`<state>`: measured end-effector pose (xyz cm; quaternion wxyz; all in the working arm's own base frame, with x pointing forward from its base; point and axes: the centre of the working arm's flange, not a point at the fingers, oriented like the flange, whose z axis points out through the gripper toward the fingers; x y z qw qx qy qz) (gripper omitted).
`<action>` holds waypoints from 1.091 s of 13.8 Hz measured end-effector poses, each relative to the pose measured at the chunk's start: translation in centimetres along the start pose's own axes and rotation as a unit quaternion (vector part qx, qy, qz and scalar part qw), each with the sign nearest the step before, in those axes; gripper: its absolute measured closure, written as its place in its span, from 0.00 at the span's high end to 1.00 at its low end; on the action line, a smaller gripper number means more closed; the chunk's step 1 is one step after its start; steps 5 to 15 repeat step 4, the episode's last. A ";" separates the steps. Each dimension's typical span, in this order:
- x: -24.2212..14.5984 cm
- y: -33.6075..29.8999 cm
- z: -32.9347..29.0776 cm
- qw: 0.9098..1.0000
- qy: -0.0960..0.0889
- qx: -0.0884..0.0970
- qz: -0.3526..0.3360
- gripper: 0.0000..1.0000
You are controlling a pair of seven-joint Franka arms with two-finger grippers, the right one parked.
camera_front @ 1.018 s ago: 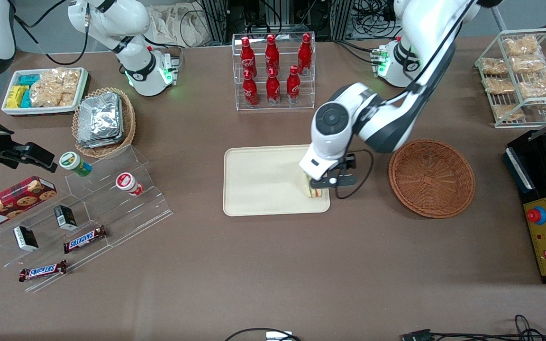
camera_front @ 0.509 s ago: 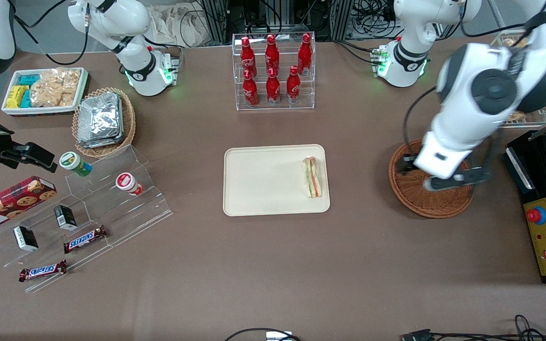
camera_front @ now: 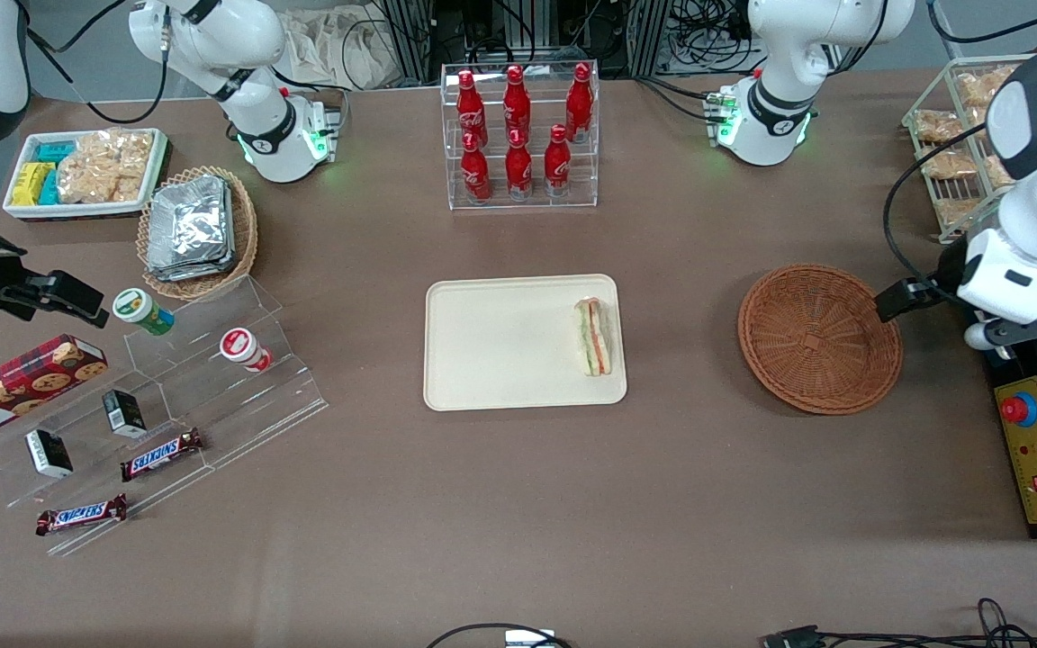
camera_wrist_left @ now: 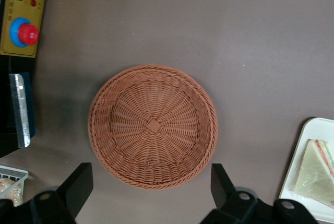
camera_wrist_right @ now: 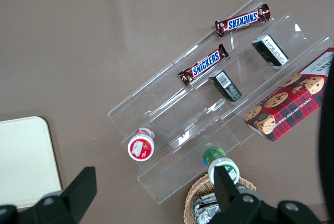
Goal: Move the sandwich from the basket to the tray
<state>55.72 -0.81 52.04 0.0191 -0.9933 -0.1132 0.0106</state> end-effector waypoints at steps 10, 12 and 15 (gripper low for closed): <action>-0.4 -0.1 -1.5 1.000 0.008 -0.003 0.021 1.00; -0.4 -0.1 -1.5 1.000 0.008 -0.003 0.021 1.00; -0.4 -0.1 -1.5 1.000 0.008 -0.003 0.021 1.00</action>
